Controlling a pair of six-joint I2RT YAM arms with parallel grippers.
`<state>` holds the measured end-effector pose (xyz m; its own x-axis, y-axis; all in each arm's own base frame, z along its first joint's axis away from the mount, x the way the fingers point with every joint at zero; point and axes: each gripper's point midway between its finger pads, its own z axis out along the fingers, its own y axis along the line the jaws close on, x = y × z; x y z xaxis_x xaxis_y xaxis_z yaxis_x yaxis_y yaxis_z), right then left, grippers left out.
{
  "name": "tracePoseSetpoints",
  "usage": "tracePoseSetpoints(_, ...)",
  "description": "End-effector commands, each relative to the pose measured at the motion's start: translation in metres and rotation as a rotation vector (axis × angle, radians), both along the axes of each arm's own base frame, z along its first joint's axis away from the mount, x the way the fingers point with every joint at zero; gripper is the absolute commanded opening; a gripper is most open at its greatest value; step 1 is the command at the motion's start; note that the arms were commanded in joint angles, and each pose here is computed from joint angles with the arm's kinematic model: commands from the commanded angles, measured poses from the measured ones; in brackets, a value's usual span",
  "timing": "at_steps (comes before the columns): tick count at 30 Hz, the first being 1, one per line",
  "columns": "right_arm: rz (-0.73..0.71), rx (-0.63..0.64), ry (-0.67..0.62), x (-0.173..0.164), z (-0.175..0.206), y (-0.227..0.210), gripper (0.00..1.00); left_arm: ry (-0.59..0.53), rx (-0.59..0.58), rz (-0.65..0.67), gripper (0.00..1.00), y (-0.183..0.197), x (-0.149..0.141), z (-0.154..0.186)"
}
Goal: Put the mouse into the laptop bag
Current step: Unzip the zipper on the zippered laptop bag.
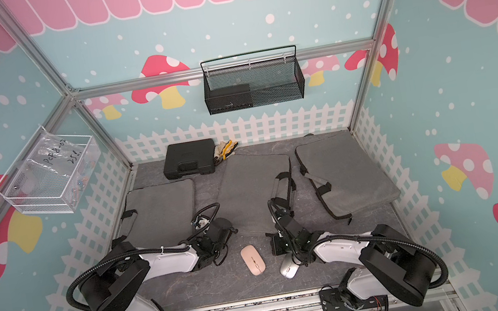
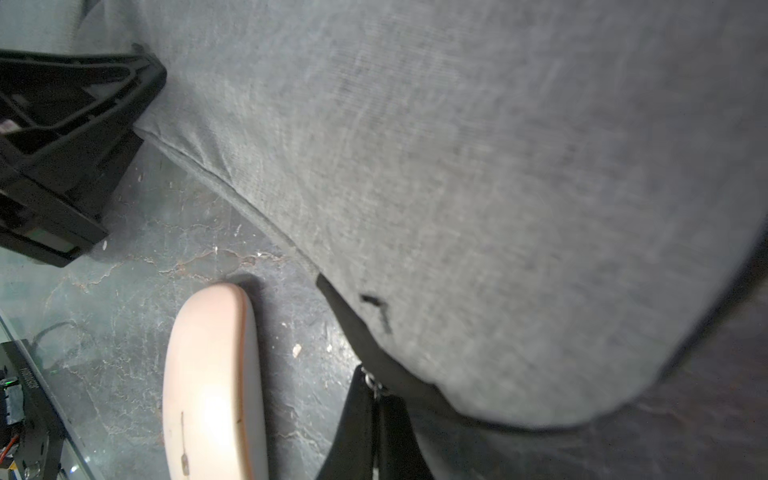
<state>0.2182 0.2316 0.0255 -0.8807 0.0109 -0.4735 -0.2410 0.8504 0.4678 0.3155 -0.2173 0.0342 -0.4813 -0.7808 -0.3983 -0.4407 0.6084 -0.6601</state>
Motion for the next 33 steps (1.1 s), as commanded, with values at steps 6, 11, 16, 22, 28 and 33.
tracePoseSetpoints(6,0.056,0.064,-0.029,0.013,0.019,0.037,0.0,0.063,0.059,-0.004,0.0,0.015,-0.015,-0.022)
tracePoseSetpoints(11,0.082,0.059,-0.035,0.02,0.024,0.047,0.0,0.044,0.065,0.0,0.0,0.018,-0.015,-0.019)
tracePoseSetpoints(16,0.072,0.03,-0.044,0.025,0.026,0.046,0.0,0.031,0.066,0.015,0.0,0.023,-0.016,-0.015)
tracePoseSetpoints(22,0.145,0.055,-0.098,0.025,0.047,0.055,0.0,0.024,0.079,0.012,0.0,0.024,-0.016,-0.017)
tracePoseSetpoints(28,0.098,0.006,-0.09,0.024,0.048,0.035,0.0,0.014,0.073,0.033,0.0,0.03,-0.016,-0.018)
tracePoseSetpoints(33,0.034,0.008,-0.048,0.02,0.035,0.013,0.0,-0.009,0.071,0.058,0.0,0.038,-0.02,-0.024)
